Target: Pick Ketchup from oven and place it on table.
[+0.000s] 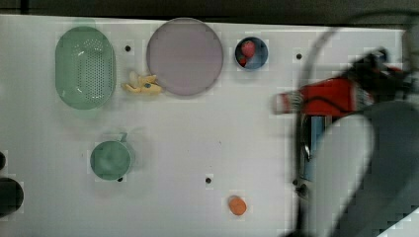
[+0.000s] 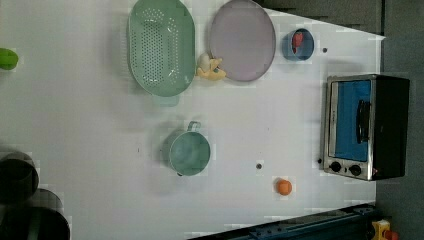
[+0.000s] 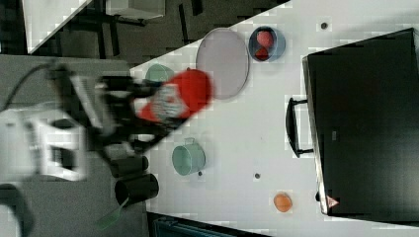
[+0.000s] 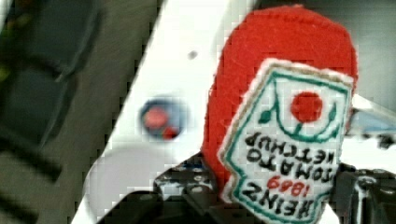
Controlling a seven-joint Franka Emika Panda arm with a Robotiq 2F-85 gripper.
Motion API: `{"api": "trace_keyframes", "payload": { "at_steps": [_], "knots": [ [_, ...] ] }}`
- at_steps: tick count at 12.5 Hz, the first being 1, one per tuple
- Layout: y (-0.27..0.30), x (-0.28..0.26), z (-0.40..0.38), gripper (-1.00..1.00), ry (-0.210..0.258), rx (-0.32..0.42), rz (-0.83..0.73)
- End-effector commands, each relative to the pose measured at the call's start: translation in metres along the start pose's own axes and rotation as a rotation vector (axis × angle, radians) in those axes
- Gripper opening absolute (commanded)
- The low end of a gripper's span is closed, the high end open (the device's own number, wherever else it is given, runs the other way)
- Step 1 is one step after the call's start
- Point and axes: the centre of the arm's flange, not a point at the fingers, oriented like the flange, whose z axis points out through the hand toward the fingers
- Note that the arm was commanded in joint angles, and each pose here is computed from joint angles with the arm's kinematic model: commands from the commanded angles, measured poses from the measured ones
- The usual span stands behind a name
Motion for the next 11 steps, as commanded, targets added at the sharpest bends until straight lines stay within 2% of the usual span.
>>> {"api": "trace_keyframes", "payload": {
  "at_steps": [1, 4, 7, 8, 11],
  "knots": [
    [-0.075, -0.086, 0.043, 0.29, -0.098, -0.061, -0.224],
    [-0.102, -0.149, 0.087, 0.29, -0.152, -0.138, -0.29],
    [-0.089, -0.192, 0.161, 0.29, -0.196, -0.272, -0.198],
    [-0.081, -0.201, 0.187, 0.29, -0.199, -0.292, -0.17],
    [-0.048, -0.211, 0.272, 0.29, -0.188, -0.292, -0.143]
  ]
}}
